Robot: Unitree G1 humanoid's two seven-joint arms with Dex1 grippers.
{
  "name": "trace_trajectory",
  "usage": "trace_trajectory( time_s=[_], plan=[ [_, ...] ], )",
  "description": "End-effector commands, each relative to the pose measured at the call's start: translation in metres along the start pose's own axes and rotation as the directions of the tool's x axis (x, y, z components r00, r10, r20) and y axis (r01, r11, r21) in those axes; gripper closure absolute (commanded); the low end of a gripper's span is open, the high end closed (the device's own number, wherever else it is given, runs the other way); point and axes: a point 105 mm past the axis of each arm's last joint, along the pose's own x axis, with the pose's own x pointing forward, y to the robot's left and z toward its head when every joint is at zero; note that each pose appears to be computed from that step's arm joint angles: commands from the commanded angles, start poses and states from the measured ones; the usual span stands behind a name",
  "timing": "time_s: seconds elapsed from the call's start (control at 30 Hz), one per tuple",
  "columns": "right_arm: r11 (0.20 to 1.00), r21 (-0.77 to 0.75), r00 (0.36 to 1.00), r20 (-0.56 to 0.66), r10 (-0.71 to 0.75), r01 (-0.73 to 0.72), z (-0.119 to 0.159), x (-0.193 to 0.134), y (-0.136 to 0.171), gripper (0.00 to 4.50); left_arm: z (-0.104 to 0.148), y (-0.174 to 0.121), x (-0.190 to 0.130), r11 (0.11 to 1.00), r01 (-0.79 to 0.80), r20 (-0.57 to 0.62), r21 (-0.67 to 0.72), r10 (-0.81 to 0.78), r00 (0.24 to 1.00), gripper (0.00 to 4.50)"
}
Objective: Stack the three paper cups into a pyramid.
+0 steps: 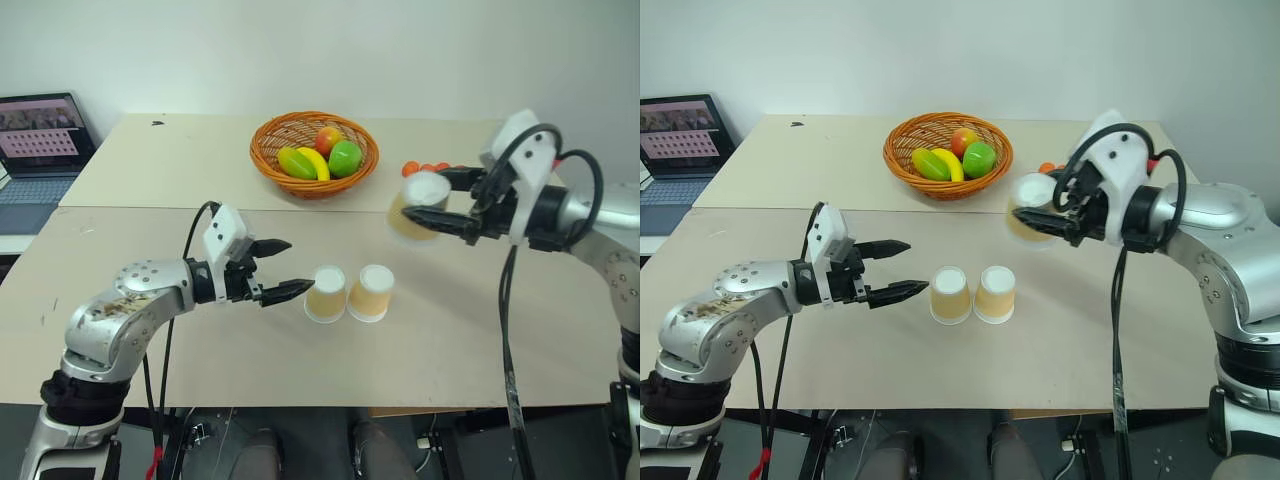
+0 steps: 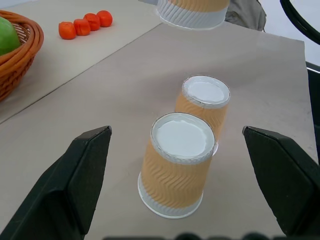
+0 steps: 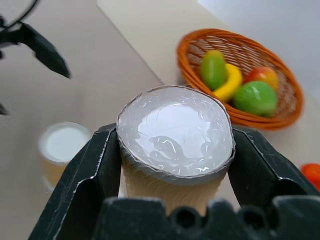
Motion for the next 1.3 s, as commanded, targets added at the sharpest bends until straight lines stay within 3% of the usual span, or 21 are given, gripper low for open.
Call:
trace_trajectory(
  time_s=[0.03,1.1,1.17,1.3],
  plan=[
    [1.000,-0.009,0.999,0.030,0.021,-0.020,0.015,0.006,0.011,1.73,0.007,-0.004,0.004,0.998,0.011,0.030,0.054,-0.013,0.999,0.00],
    [0.988,0.150,0.999,0.047,0.025,-0.032,-0.002,0.031,0.044,1.73,0.011,0.004,0.009,0.996,0.021,0.019,0.088,-0.022,1.000,0.00],
    [0.990,0.141,0.999,0.042,0.023,-0.028,-0.004,0.032,0.043,0.95,0.010,0.004,0.009,0.995,0.022,0.012,0.099,-0.023,1.000,0.00],
    [0.991,0.133,0.999,0.038,0.013,-0.018,-0.005,0.032,0.039,0.09,0.011,0.008,0.007,0.995,0.013,0.006,0.102,-0.013,1.000,0.00]
  ],
)
